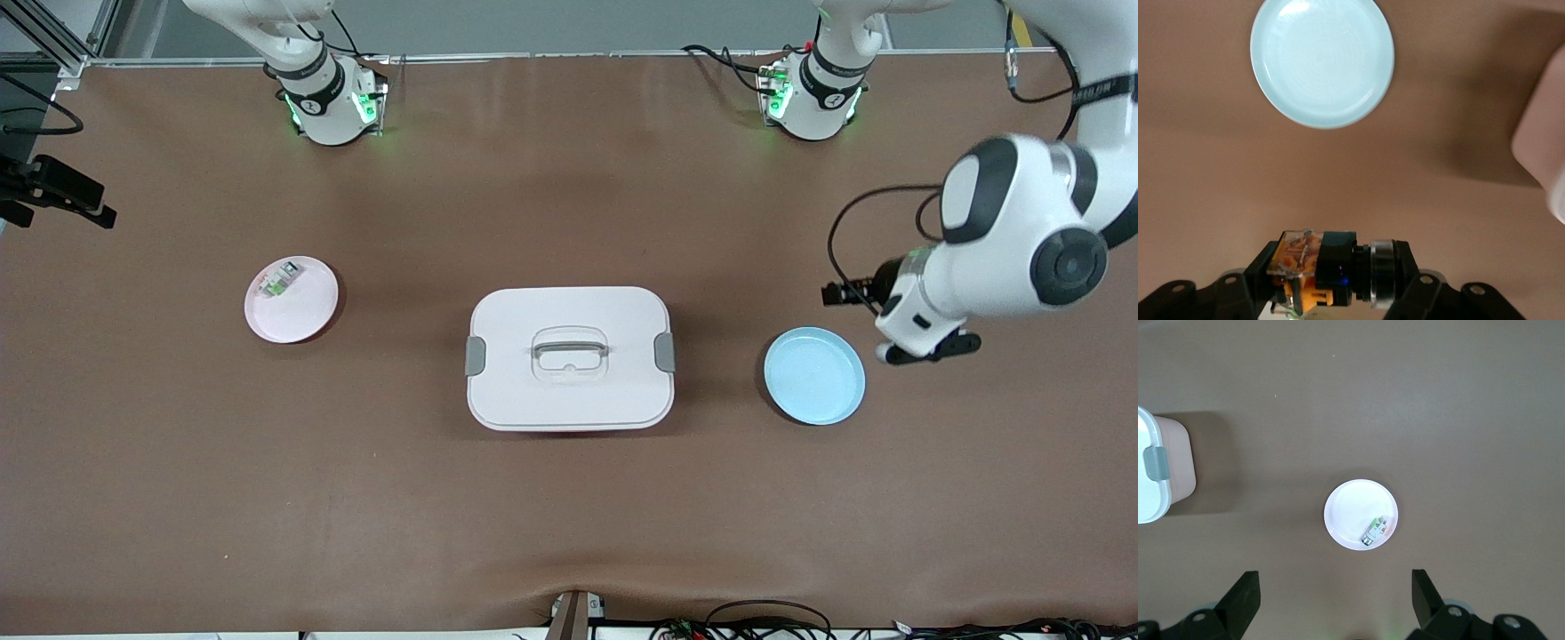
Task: Transfer orange switch to right arm and place
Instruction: 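Lift the switch with the left gripper toward the table middle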
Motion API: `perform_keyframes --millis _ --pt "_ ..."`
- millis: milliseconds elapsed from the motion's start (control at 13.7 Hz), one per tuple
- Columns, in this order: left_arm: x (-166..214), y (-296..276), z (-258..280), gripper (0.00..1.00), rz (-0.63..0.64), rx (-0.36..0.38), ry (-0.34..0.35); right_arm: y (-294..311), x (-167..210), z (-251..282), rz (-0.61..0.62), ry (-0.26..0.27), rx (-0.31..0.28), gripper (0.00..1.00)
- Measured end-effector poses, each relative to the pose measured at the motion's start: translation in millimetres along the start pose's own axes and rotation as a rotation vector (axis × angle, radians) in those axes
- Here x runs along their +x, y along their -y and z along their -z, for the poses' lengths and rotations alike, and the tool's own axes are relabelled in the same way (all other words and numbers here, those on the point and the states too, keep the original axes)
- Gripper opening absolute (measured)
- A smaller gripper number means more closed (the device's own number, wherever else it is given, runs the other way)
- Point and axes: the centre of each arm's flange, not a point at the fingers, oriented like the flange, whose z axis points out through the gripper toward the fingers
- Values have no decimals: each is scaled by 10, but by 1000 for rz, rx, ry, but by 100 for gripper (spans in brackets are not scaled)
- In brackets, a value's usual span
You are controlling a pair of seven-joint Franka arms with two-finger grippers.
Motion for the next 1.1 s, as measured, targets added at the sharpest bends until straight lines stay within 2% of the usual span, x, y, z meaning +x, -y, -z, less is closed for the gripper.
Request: perform_keyframes --millis 220,439,659,878,1098 --pt "-596 -534 462 73 39 -25 1 9 -4 10 -26 -3 0 100" --pt "-990 -1057 804 73 126 -135 19 18 -12 22 -35 -5 0 100" --pt "-1330 -1469 1046 73 207 -245 77 20 -10 28 -35 -9 0 100" --pt "-1482 -1671 1207 73 314 -377 185 17 8 44 -36 -27 1 100" --pt "-1454 -1819 1314 73 450 -498 237 0 11 40 -21 -26 1 100"
